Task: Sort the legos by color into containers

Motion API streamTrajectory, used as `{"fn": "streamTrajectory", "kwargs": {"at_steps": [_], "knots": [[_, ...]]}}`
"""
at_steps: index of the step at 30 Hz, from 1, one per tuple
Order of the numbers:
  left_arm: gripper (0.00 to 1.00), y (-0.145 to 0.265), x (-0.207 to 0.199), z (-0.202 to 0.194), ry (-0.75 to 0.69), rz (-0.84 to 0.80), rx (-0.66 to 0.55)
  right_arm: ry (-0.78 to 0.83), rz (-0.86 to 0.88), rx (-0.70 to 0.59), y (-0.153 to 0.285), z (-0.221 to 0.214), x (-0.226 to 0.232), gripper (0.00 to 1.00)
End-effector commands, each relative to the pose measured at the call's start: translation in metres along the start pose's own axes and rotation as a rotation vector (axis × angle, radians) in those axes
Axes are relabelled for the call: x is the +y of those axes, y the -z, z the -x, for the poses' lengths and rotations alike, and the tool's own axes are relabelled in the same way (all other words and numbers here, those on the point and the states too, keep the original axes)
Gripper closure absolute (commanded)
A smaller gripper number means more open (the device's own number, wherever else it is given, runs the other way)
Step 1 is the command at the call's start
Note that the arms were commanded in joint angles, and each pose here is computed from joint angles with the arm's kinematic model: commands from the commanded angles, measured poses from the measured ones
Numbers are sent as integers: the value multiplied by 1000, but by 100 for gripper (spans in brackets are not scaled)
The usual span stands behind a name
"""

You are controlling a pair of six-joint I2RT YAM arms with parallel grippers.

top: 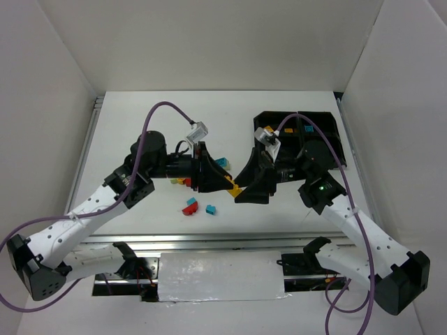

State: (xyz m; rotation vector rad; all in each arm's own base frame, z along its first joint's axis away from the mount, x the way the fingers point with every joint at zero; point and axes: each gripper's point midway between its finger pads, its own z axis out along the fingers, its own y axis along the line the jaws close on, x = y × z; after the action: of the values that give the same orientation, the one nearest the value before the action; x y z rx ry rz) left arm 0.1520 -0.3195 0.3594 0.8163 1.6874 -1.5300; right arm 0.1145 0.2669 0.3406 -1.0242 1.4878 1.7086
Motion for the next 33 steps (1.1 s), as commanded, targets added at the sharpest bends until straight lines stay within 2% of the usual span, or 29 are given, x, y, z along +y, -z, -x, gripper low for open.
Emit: {"fn": "streamTrajectory", "kwargs": {"at_steps": [1,3,4,5,8,11,14,15,16,18,20,21,22,23,24,26,27,28,30,32,33], "knots": [[100,-1,-11,10,-43,-64,-28,71,14,-57,-7,27,10,33],[100,-1,-12,11,-53,-66,-23,49,12,-60,-11,27,6,50],[97,-1,-9,11,-55,-50,-21,46,9,-65,-13,29,5,91],[97,0,-7,13,-59,-32,-26,27,-8,-66,-14,28,0,100],[96,2,-3,26,-90,30,-70,4,-29,-55,-15,22,-10,100],[90,7,1,44,-117,106,-125,3,-36,-55,-15,16,-14,100],[57,8,8,56,-130,164,-160,-6,-82,-66,-15,16,-25,100],[13,9,11,59,-127,184,-170,-15,-103,-63,-15,15,-29,100],[1,11,18,64,-122,234,-193,-32,-127,-64,-16,14,-36,100],[0,16,24,71,-122,289,-225,-83,-196,-64,-17,13,-57,100],[1,31,42,84,-107,436,-291,-182,-322,-59,-13,8,-90,100],[1,40,51,88,-88,512,-320,-242,-390,-60,-10,10,-115,100],[0,62,69,104,-69,678,-408,-292,-466,-74,-4,11,-135,100],[0,78,84,95,-34,798,-392,-391,-573,-66,8,1,-158,100],[0,92,93,94,-4,888,-414,-442,-779,-136,35,11,-203,100],[1,121,108,88,8,1060,-419,-528,-1041,-187,77,9,-245,100],[1,126,109,84,-12,1082,-398,-544,-1235,-275,118,21,-277,100],[1,131,111,76,-24,1098,-361,-552,-1322,-319,138,37,-287,100],[0,135,111,65,-38,1103,-320,-581,-1530,-382,186,39,-320,100],[0,142,114,49,-53,1118,-275,-575,-1624,-414,207,62,-329,100],[0,146,119,35,-54,1139,-237,-582,-1709,-410,225,57,-345,100]]}}
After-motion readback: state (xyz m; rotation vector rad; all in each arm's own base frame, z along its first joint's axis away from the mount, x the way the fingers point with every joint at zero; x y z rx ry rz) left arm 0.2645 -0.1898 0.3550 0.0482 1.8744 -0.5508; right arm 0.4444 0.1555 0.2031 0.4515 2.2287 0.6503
